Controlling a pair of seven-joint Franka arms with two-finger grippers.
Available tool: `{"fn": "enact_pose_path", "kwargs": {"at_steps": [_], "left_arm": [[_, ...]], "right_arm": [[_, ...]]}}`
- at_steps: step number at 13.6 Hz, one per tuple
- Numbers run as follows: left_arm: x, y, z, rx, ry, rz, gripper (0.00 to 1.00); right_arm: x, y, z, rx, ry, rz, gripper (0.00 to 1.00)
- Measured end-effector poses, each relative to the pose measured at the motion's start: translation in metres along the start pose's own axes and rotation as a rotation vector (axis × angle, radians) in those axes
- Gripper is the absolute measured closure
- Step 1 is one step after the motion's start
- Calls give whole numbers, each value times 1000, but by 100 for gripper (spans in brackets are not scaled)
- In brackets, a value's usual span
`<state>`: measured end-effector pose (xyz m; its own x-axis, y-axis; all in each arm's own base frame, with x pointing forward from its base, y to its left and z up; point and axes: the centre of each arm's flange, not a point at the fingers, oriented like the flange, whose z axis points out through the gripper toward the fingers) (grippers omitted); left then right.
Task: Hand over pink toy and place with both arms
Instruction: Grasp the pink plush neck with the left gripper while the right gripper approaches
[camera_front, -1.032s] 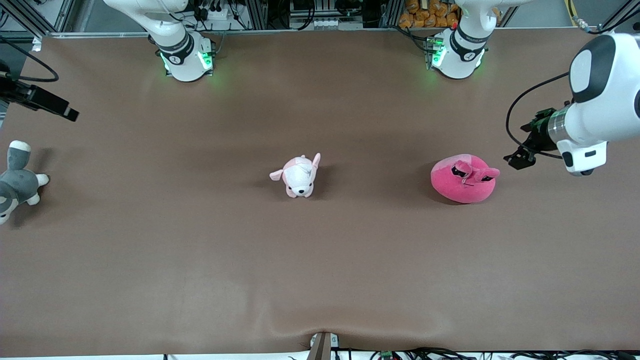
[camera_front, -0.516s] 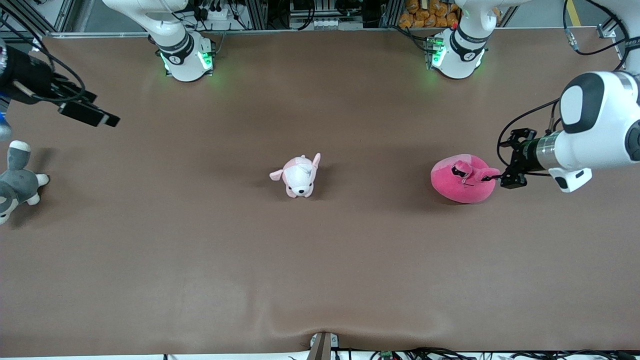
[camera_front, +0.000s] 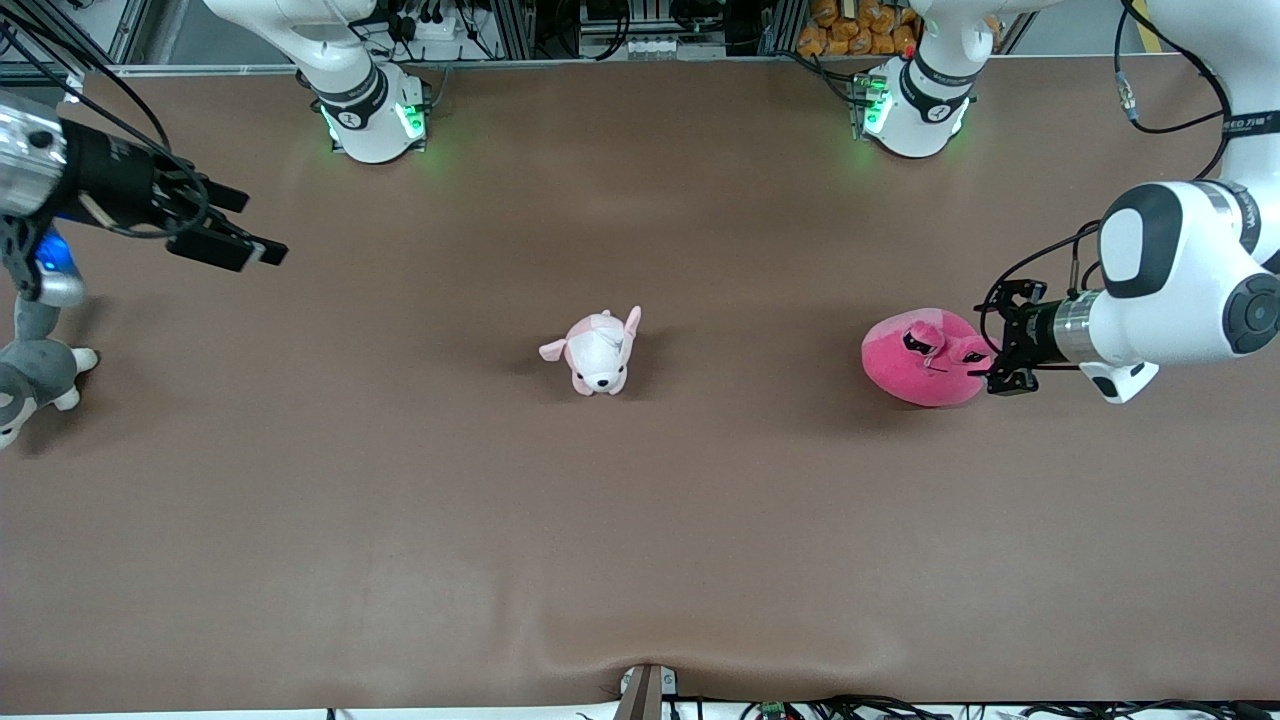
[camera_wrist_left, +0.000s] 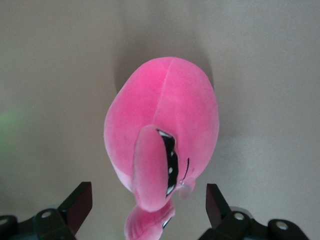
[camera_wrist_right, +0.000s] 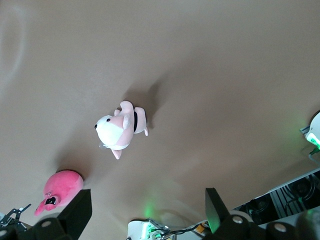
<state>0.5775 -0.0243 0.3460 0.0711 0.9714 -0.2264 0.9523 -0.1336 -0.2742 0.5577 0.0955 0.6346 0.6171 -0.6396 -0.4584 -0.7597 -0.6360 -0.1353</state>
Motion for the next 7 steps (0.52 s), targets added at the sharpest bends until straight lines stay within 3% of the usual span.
{"fn": "enact_pose_path", "kwargs": {"at_steps": [2,4,7], "left_arm": [[6,5,9,3,-3,-10,7],[13,8,15,2,-6,-20,20],[16,12,21,2,-7,-24,28]], "right_arm": [[-11,-22,17,20,-5,71,0],[-32,-50,36,45,4,160,0],[-70,-86,73,57,6,273,0]]}}
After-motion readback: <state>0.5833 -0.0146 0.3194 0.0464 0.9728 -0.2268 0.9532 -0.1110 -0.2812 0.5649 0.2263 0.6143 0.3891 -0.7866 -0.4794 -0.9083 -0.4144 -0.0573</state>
